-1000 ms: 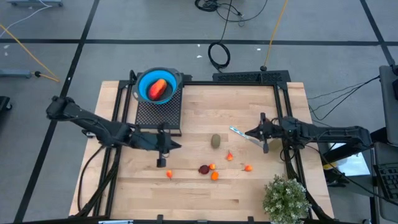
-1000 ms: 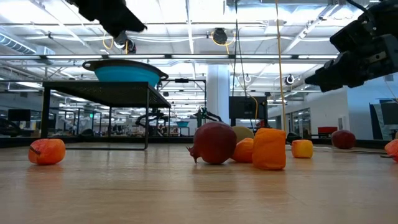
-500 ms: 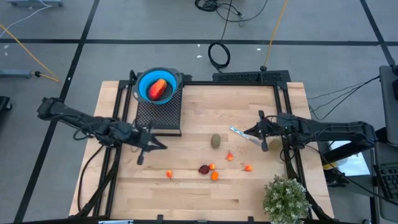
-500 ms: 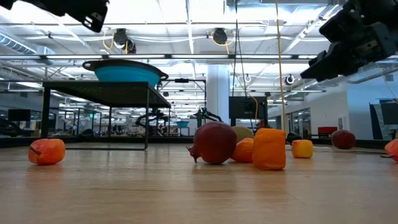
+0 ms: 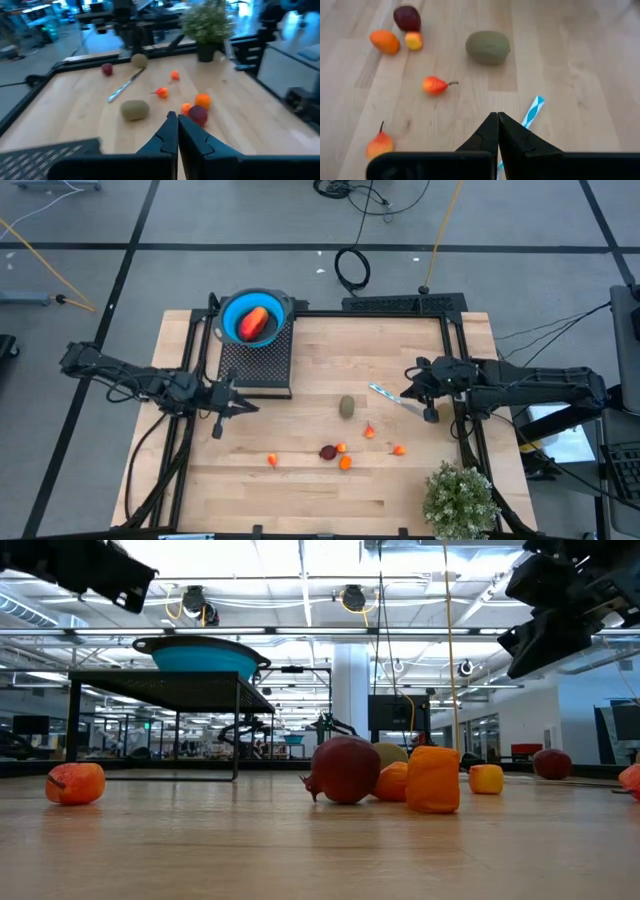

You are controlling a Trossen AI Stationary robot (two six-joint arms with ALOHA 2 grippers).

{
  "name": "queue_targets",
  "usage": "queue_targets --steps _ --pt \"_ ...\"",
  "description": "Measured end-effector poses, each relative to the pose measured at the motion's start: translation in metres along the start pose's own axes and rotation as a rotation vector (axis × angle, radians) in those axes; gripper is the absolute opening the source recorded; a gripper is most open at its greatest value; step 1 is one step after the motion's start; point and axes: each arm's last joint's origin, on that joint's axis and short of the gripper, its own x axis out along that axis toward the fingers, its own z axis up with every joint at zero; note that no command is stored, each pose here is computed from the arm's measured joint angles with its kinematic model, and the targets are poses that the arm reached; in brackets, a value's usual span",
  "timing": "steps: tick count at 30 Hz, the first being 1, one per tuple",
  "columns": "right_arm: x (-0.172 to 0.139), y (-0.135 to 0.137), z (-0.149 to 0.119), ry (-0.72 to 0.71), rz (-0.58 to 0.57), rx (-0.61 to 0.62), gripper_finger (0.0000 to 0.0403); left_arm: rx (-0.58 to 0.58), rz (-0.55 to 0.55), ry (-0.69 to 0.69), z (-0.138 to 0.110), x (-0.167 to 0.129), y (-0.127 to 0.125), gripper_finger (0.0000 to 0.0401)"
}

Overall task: Pick & Place Fruit
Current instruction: Put the brown kiwi into the blue strainer bowl on the shelf

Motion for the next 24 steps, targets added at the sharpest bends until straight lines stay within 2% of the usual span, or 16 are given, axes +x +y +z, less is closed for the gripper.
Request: queue_targets --steps 4,9,13,18,24 --pt "0.000 0.001 0.004 0.021 0.056 -0.036 0.0000 -0.024 0.047 -0.017 -0.006 -0.005 0.005 0.0003" --pt "-0.003 0.000 0.013 0.079 0.057 -0.001 0.0000 -0.024 0.069 -0.042 -0.005 -0.010 0.010 0.0007" --pt "-0.004 0.000 0.022 0.117 0.061 0.007 0.0000 -0.027 0.046 -0.062 -0.004 -0.013 0.011 0.0009" --pt "-0.005 -0.001 0.026 0.286 0.078 0.038 0.0000 -0.032 0.026 -0.069 -0.004 -0.013 0.011 0.0002" --pt "0.000 -0.001 0.025 0.481 0.092 0.071 0.0000 -0.023 0.026 -0.069 -0.004 -0.013 0.011 0.0011"
